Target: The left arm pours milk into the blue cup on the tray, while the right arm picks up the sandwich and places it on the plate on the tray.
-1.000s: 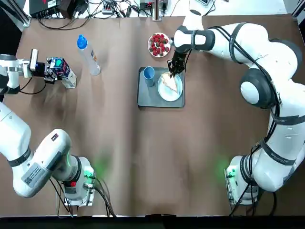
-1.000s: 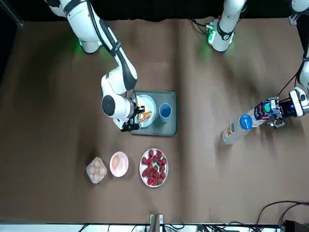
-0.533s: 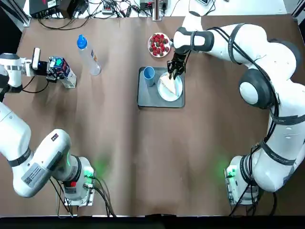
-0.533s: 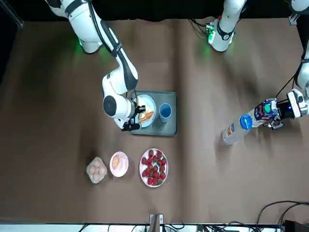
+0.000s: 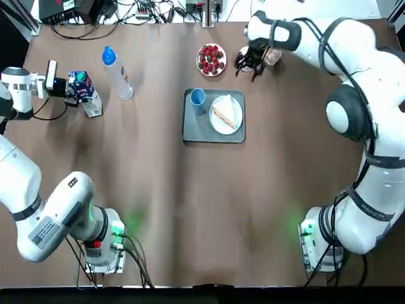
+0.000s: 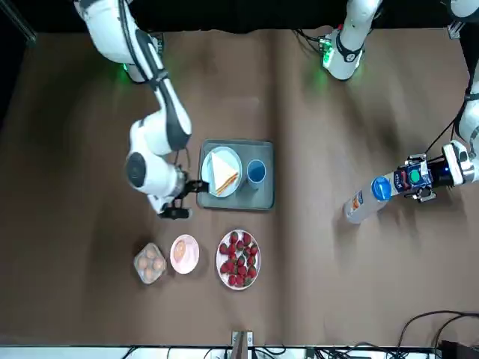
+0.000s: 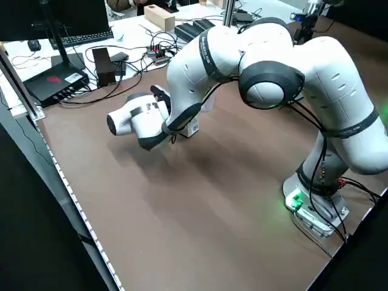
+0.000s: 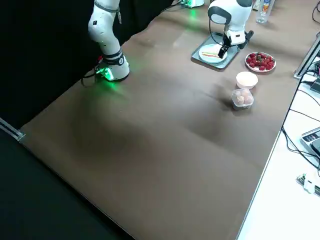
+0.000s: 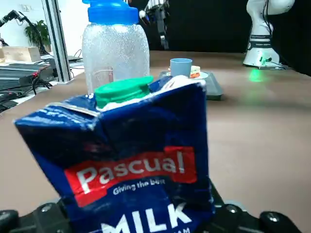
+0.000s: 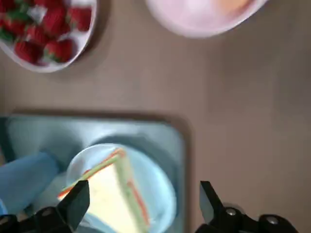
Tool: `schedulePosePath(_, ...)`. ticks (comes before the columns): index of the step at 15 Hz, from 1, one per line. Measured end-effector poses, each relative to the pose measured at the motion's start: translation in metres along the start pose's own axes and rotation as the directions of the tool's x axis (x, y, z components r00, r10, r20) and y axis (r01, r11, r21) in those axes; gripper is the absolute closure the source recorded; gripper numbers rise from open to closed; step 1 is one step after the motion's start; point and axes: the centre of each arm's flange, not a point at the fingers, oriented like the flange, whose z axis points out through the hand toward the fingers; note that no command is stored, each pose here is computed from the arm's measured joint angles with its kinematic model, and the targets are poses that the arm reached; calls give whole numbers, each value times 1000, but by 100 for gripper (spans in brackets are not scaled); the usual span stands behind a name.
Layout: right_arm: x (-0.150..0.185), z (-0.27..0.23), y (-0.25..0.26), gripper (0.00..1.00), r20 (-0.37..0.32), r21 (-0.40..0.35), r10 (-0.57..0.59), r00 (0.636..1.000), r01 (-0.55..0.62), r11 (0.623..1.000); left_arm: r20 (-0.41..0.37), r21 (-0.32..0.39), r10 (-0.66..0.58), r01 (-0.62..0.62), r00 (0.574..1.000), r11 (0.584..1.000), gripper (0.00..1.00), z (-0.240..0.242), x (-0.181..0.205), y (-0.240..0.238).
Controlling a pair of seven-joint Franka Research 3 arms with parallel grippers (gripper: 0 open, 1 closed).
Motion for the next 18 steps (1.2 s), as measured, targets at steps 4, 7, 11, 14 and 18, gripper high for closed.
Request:
schedulePosePath(4, 16, -71, 67, 0, -32, -125, -64, 997, 60, 990, -4, -2, -6, 6, 1000, 1000, 4, 2, -2, 2)
schedulePosePath(7, 20, -114, 126, 0, 17, -111, -126, 992, 127, 986, -6, 3, -8, 8, 1000, 1000, 17, 0, -3, 3)
schedulePosePath(11, 1, -197, 202, 0, 39, -55, -176, 984, 178, 983, -13, 23, -7, 8, 1000, 1000, 25, -2, 0, 1)
schedulePosePath(14, -21, -240, 216, 0, 41, -119, -207, 978, 210, 970, -3, 30, -26, 26, 1000, 999, 29, -8, 7, -3)
schedulePosePath(18, -33, -251, 213, 0, 64, -137, -218, 974, 225, 965, 7, 34, -31, 31, 1000, 999, 39, -12, 14, -4)
